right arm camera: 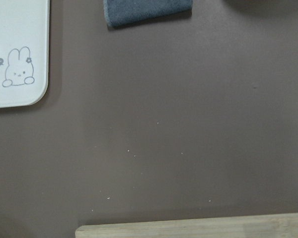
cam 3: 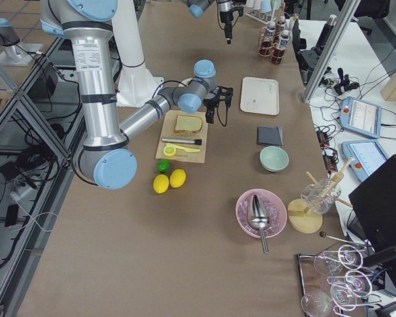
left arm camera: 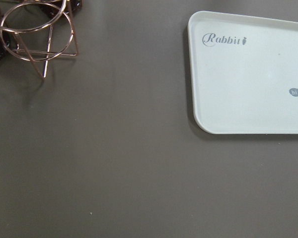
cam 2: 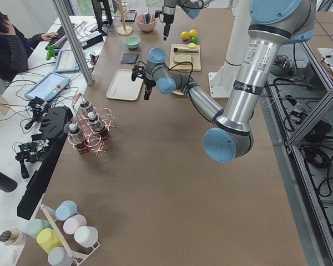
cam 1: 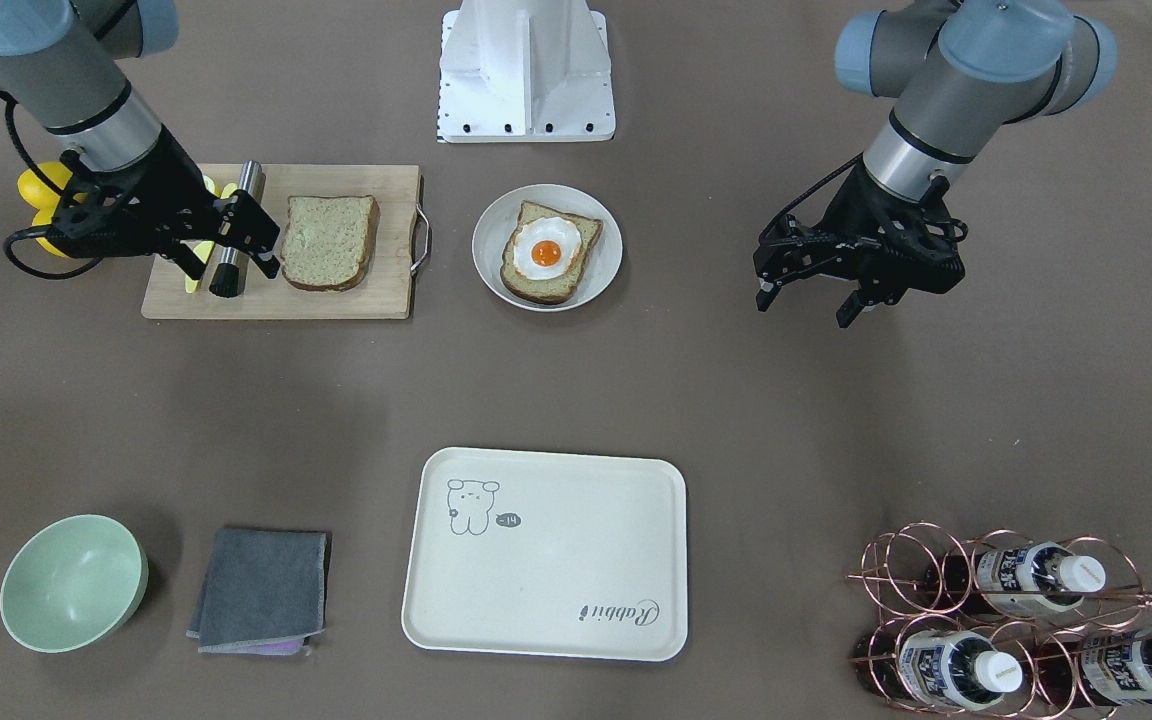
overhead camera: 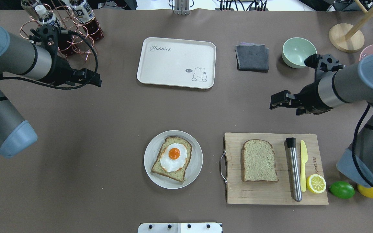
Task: Make sandwich and place on tray
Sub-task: 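Move the right gripper toward the board's bread slice while the left arm moves in, then lower the right gripper and grasp the bread slice on the board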
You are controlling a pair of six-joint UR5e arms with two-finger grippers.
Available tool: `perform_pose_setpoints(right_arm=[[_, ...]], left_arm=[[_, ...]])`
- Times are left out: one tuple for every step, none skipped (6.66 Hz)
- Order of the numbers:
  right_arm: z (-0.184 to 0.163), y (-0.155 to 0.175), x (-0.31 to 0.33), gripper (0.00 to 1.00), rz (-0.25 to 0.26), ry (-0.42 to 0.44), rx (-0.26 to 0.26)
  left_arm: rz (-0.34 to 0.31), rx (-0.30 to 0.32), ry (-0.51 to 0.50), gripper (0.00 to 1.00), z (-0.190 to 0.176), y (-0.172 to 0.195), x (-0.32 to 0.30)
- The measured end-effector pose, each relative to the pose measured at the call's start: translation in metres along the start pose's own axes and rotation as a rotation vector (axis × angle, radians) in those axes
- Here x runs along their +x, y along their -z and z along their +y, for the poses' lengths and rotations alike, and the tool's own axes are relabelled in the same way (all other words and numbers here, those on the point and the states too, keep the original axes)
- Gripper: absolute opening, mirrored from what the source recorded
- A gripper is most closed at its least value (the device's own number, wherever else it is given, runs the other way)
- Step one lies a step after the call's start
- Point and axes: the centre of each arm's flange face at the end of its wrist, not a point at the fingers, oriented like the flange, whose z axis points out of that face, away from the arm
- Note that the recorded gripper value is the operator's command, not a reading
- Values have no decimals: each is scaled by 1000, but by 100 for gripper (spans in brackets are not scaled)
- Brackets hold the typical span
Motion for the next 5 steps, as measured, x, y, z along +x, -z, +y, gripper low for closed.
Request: perform_pose_setpoints(right_arm=[[21, -14, -2, 97, -3, -31, 6], [38, -23, 7, 96, -21, -35, 14], [49, -28, 18, 90, -34, -28, 20], [58, -35, 24, 87, -30, -19, 25], [64, -41, 28, 83, -20, -12, 26]], left_arm=[[4, 3, -3, 97, 0, 2, 3], [7, 5, -5, 97, -1, 3, 6], [10, 7, -7, 97, -1, 4, 8], [13, 9, -9, 97, -2, 5, 9], [17, 11, -11, 97, -2, 7, 10]])
